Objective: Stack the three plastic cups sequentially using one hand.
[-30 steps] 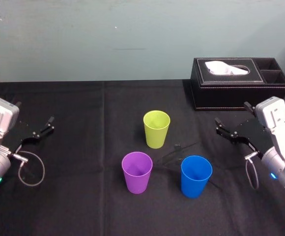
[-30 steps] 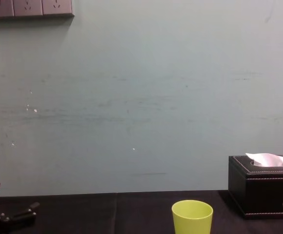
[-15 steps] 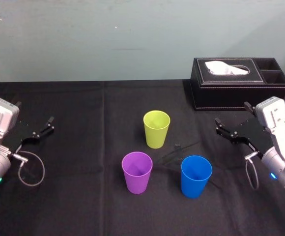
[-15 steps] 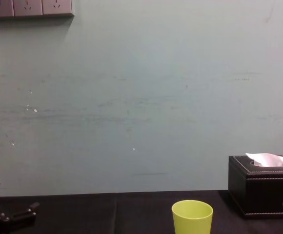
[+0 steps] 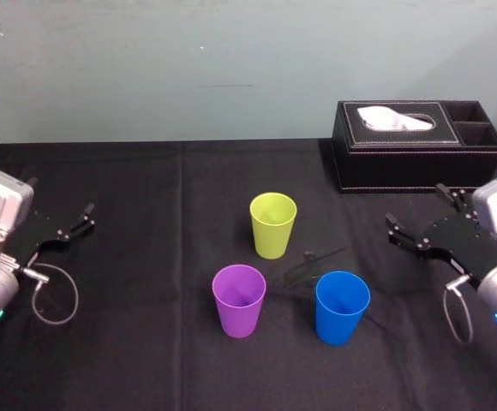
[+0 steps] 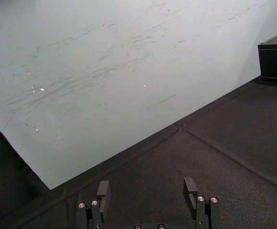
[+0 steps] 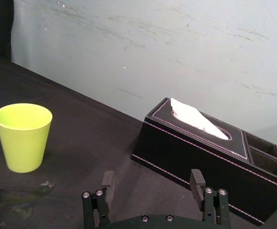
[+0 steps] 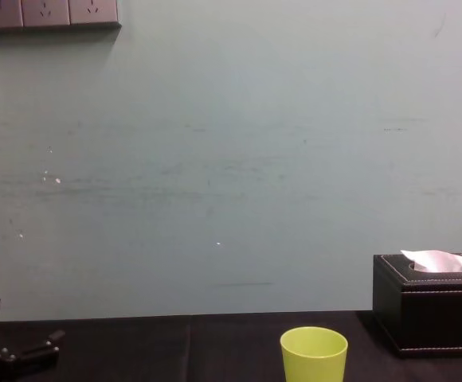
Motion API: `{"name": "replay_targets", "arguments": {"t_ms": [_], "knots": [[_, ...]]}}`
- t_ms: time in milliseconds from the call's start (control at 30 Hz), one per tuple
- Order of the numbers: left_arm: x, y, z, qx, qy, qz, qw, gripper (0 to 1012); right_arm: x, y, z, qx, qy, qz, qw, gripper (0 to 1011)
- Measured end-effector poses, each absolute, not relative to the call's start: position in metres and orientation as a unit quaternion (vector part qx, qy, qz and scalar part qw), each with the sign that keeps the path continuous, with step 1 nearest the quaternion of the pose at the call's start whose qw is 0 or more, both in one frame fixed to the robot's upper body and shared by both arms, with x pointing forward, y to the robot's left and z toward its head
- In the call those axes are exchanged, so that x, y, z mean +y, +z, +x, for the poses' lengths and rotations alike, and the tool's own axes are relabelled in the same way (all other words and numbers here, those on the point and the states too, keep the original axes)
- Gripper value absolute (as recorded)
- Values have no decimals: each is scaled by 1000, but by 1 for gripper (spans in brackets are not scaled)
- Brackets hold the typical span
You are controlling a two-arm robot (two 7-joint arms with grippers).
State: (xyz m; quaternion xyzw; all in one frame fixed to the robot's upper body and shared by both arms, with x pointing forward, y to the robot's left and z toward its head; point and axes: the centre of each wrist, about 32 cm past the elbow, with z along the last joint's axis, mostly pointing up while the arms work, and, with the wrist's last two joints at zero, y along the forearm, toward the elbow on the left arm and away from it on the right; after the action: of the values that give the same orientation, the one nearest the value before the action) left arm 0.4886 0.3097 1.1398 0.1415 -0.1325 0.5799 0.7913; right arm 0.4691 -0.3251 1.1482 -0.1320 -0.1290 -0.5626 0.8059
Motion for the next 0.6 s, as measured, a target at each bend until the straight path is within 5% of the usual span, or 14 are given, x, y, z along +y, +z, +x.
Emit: {"name": "replay_targets", "arguments": {"t_ms": [600], "knots": [[310,1140,489,-132,580,141,791,1011,-367,1175,420,-103,-520,-92,843,1003]]}}
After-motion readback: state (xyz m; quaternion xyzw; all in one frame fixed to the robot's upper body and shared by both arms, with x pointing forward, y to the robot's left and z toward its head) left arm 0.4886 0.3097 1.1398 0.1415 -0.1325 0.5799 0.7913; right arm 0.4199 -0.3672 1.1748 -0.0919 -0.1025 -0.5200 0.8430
